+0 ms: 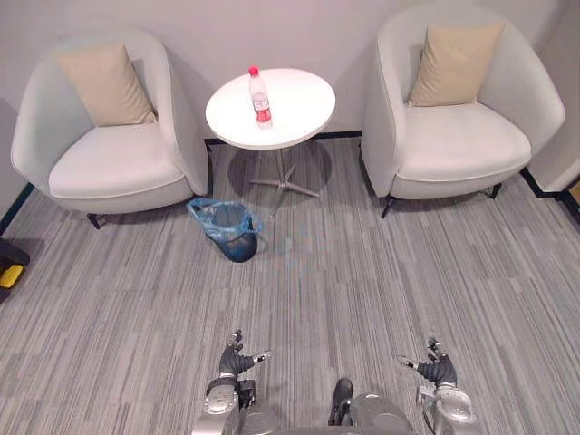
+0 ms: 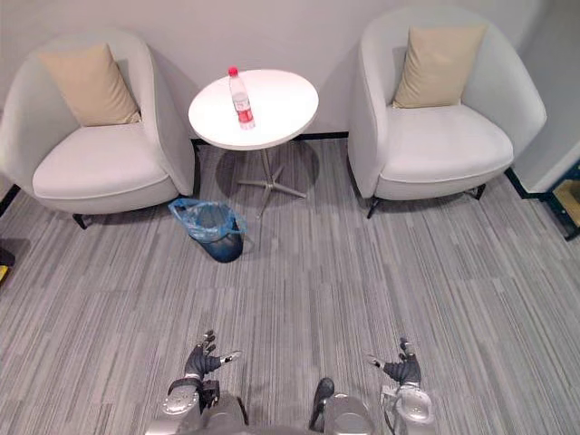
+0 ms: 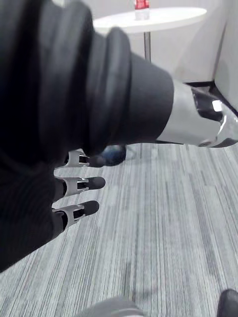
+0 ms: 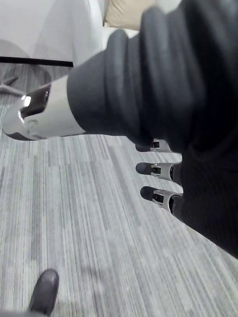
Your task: Gather rubbish on tea table into small bin, then transfer packed bag to large trash can.
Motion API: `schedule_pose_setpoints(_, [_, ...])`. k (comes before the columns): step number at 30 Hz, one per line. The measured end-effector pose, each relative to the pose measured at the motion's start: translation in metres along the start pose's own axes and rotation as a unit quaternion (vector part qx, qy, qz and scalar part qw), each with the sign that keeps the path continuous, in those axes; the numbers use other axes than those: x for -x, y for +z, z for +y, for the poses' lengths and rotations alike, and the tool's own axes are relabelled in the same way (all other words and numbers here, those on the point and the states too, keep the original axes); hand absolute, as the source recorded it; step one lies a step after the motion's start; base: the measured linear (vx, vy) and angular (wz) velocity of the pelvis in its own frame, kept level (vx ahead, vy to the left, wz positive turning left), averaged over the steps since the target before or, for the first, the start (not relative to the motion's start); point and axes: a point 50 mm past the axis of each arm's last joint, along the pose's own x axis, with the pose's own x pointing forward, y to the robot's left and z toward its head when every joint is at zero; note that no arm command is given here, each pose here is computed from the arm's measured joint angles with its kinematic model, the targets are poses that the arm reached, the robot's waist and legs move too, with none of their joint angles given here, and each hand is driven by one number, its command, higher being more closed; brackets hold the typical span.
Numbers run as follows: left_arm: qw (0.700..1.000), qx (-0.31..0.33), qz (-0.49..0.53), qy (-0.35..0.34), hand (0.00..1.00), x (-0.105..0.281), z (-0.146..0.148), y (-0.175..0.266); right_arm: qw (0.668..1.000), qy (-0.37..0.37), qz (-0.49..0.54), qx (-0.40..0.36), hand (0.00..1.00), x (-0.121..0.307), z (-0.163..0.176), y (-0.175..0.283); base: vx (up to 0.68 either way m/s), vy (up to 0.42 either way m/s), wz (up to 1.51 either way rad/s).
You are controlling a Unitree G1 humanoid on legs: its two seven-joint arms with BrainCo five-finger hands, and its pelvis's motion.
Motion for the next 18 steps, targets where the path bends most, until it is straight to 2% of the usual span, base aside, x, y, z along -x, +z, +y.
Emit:
schedule_pose_setpoints(10, [0.999, 0.013, 0.026, 0.018, 0.00, 0.006, 0.009, -0.014, 1.000, 0.006, 0.005, -0.007, 0.00, 0.002, 0.013, -0.002, 0.34, 0.168, -0.20])
schedule_pose_setpoints(18, [0.999, 0.003, 0.034, 0.028, 0.00, 0.009, 0.021, -0.020, 0.999, 0.027, 0.013, 0.011, 0.00, 0.004, 0.021, -0.007, 0.38, 0.052, 0.01])
